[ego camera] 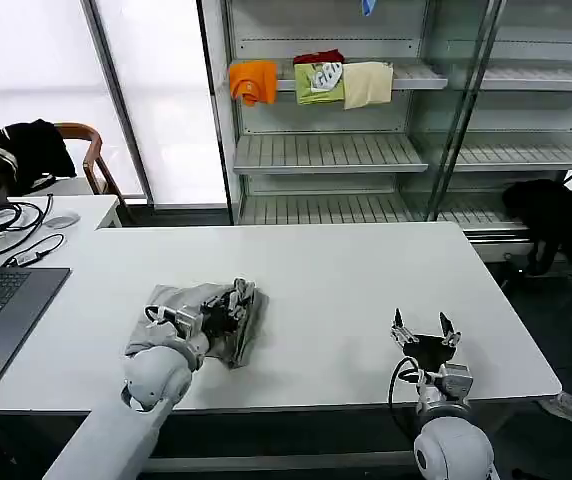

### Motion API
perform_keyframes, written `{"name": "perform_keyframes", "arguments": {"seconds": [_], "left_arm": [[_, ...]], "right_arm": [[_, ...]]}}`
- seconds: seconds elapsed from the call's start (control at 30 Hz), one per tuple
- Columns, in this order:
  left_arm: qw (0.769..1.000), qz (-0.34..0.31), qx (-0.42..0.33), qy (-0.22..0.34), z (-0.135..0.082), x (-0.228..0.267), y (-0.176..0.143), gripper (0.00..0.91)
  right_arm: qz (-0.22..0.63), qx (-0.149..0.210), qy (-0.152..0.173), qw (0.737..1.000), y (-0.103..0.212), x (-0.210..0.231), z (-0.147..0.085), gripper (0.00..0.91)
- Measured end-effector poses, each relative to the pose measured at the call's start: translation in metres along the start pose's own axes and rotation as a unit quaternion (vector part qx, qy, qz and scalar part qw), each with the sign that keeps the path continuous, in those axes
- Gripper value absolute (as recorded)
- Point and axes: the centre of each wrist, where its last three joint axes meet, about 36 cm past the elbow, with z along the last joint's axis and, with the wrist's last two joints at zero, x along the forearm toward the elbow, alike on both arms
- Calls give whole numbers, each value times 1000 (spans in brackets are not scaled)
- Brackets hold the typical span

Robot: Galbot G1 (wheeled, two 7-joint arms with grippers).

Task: Fold and organize the clothes.

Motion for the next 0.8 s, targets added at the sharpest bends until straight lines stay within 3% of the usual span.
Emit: {"name": "perform_keyframes", "arguments": {"seconds": [0.27, 0.5, 0.63, 0.8], "left_arm": [[996, 38, 75, -9, 0, 3, -25, 907], [980, 87, 170, -54, -32, 20, -40, 907], [971, 90, 206, -82, -50, 32, -32, 907], [969, 54, 222, -93, -57, 48, 0, 907]], "right_arm": [[1, 4, 0, 1000, 2, -5, 0, 907], [-7, 9, -4, 1000, 6, -8, -3, 907], [-15, 11, -7, 1000, 8, -9, -6, 907], [-27, 14, -8, 1000, 11, -12, -10, 907]]}}
